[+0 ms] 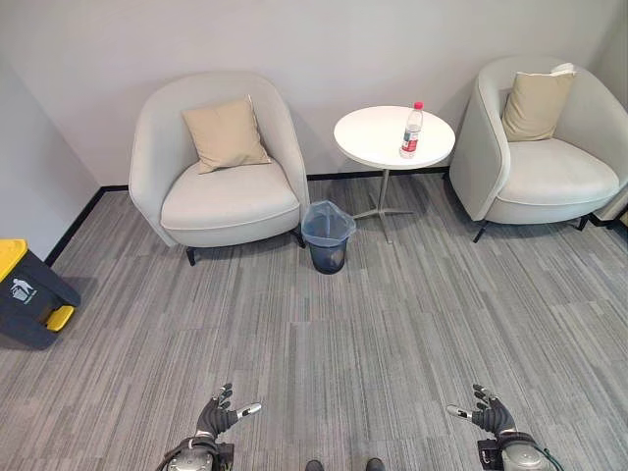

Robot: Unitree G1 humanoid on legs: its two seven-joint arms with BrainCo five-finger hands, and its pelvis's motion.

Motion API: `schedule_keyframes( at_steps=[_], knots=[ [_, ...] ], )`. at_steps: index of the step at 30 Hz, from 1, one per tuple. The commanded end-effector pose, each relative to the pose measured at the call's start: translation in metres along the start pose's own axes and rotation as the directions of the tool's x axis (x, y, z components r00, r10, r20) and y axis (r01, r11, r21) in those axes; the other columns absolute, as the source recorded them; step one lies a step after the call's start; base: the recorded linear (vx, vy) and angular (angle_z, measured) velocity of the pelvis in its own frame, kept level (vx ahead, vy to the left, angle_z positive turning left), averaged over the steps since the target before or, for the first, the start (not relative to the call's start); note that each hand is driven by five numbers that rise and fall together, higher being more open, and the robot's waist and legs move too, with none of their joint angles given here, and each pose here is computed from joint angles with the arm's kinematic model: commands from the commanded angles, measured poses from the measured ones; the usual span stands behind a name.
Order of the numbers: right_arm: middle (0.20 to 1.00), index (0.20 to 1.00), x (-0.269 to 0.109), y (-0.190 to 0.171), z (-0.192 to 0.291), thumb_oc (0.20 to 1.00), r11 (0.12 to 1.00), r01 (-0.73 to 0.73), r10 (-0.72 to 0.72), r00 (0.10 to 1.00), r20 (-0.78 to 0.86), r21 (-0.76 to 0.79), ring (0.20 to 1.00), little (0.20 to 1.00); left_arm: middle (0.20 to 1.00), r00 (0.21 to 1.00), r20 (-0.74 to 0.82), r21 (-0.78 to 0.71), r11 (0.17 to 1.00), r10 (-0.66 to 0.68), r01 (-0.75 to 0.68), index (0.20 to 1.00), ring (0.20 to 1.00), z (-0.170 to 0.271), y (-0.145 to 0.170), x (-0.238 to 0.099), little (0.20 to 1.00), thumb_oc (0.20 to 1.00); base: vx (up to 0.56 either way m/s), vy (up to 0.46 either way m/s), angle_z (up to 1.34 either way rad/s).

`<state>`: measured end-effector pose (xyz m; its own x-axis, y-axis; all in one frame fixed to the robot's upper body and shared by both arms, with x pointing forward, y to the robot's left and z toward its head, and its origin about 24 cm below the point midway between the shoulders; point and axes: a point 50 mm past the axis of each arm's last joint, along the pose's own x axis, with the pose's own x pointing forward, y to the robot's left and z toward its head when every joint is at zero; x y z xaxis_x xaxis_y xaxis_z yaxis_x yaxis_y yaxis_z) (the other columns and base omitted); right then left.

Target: Gather garbage on tea table into small bin, then transfer packed bag to large trash can.

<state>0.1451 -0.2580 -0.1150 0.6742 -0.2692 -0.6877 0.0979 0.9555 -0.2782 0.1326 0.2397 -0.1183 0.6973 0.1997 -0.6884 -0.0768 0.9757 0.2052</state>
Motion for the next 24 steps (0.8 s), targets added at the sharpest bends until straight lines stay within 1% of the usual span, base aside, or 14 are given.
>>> schedule_keyframes(
  at_steps=[1, 6, 10, 17, 21, 22, 24],
  knots=[
    [1.000, 1.000, 0.007, -0.001, 0.019, 1.000, 0.998, 0.015, -0.020, 0.998, 0.066, 0.062, 1.000, 1.000, 1.000, 0.996, 0.078, -0.071, 0.997, 0.048, -0.042, 1.000, 1.000, 0.020, 0.012, 0.007, 1.000, 1.000, 0.01, 0.039, 0.00],
    [1.000, 1.000, 0.008, -0.001, 0.020, 1.000, 0.994, 0.029, -0.035, 0.998, 0.057, 0.102, 1.000, 1.000, 1.000, 0.995, 0.081, -0.072, 0.996, 0.059, -0.054, 1.000, 1.000, 0.023, 0.014, 0.009, 1.000, 1.000, 0.00, 0.059, -0.01],
    [1.000, 1.000, 0.009, 0.000, 0.023, 1.000, 0.994, 0.031, -0.038, 0.997, 0.062, 0.109, 1.000, 1.000, 1.000, 0.993, 0.100, -0.088, 0.995, 0.059, -0.051, 1.000, 1.000, 0.028, 0.013, 0.010, 1.000, 1.000, -0.03, 0.059, -0.05],
    [1.000, 1.000, 0.012, 0.000, 0.032, 1.000, 0.993, 0.032, -0.042, 0.996, 0.083, 0.116, 1.000, 1.000, 1.000, 0.991, 0.125, -0.065, 0.997, 0.048, -0.040, 1.000, 1.000, 0.035, 0.013, 0.011, 1.000, 1.000, 0.00, 0.070, -0.05],
    [1.000, 1.000, 0.013, 0.002, 0.041, 1.000, 0.995, 0.017, -0.029, 0.993, 0.115, 0.103, 1.000, 1.000, 1.000, 0.988, 0.139, -0.064, 0.996, 0.064, -0.055, 1.000, 1.000, 0.039, 0.018, 0.011, 1.000, 1.000, 0.04, 0.036, -0.28],
    [1.000, 1.000, 0.014, 0.006, 0.048, 1.000, 0.997, -0.001, -0.010, 0.990, 0.142, 0.073, 1.000, 1.000, 1.000, 0.988, 0.137, -0.071, 0.995, 0.073, -0.064, 1.000, 1.000, 0.038, 0.018, 0.011, 1.000, 1.000, 0.08, -0.008, -0.56],
    [1.000, 1.000, 0.015, 0.007, 0.052, 1.000, 0.998, -0.003, -0.007, 0.988, 0.153, 0.064, 1.000, 1.000, 1.000, 0.987, 0.141, -0.071, 0.995, 0.076, -0.067, 1.000, 1.000, 0.040, 0.018, 0.012, 1.000, 1.000, 0.08, -0.053, -0.63]
  ],
)
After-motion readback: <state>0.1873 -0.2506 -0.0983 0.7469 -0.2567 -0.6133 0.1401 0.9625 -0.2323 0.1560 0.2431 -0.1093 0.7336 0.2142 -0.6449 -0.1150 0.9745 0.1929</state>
